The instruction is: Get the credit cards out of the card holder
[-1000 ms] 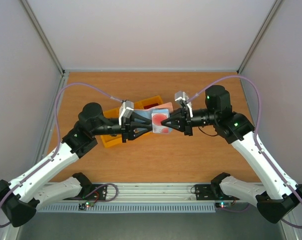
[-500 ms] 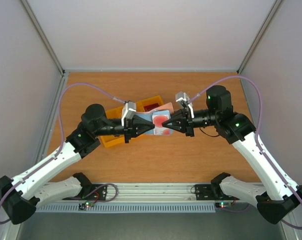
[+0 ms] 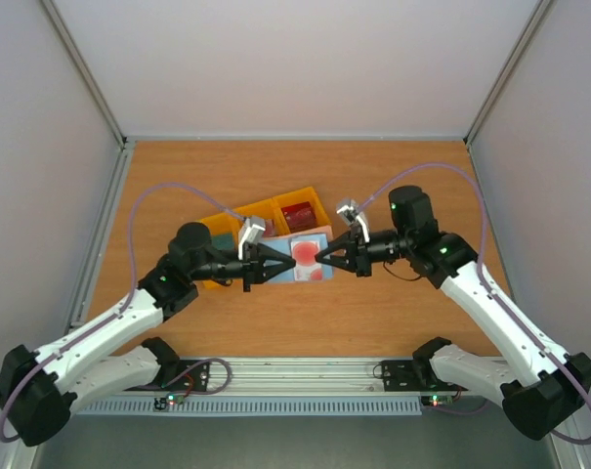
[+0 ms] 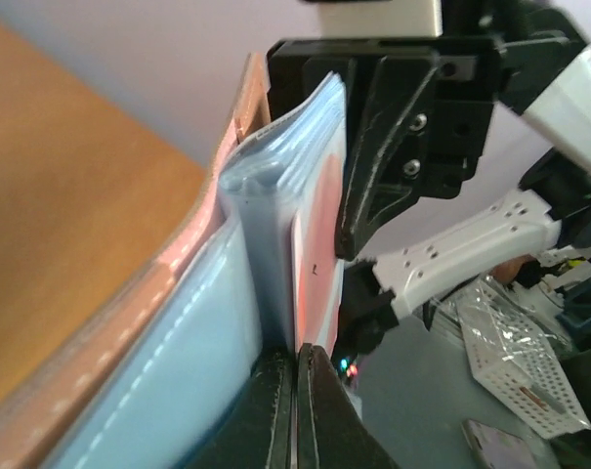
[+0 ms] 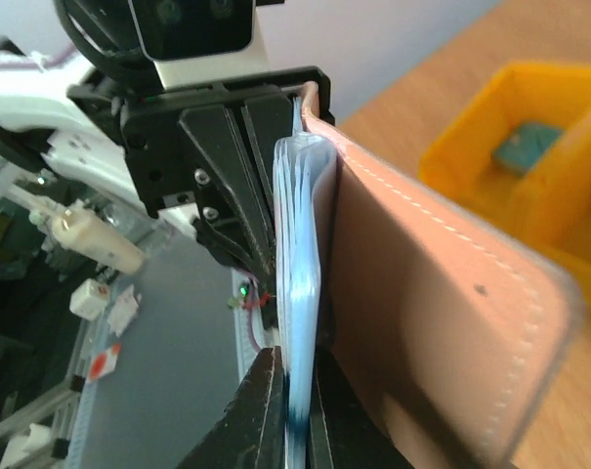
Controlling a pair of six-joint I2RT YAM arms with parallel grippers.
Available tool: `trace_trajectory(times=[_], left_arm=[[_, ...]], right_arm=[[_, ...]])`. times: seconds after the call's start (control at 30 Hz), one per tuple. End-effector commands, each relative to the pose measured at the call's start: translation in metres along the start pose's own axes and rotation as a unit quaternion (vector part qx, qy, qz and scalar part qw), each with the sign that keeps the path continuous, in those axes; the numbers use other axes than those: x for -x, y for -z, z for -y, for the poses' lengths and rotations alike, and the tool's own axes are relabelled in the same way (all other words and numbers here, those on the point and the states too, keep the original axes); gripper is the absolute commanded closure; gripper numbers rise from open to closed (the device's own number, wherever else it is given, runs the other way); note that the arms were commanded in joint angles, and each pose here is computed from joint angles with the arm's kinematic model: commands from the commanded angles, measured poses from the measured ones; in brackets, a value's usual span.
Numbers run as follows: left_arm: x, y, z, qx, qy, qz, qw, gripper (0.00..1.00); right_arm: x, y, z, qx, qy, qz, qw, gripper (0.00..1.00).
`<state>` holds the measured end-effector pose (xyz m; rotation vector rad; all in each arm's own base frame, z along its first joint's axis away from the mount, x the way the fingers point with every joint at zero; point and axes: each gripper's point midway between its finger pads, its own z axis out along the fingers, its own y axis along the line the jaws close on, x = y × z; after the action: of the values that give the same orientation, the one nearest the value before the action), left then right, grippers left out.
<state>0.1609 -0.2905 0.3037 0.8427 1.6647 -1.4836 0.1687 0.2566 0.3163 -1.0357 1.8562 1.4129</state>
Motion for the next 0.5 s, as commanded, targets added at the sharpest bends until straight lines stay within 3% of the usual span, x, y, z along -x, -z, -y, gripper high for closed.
trace_trajectory(times=[0.0,0.23,0.47], left_arm=[[-0.023,-0.004,-0.019,0.004,0.059,0.007,0.998,1.00],[-0.047,-0.002,-0.019,-0.028,0.066,-0.020,0.997,1.00],[-0.050,0.004,-0.025,-0.045,0.051,-0.039,0.997,1.00]], right_arm=[[-0.028,-0.006,0.017,-0.007,-0.077,-0.007,0.997,0.99],[-0.053,-0.002,0.032,-0.033,-0.105,-0.014,0.994,0.99],[-0.046,0.003,0.040,-0.033,-0.119,-0.011,0.992,0.96]])
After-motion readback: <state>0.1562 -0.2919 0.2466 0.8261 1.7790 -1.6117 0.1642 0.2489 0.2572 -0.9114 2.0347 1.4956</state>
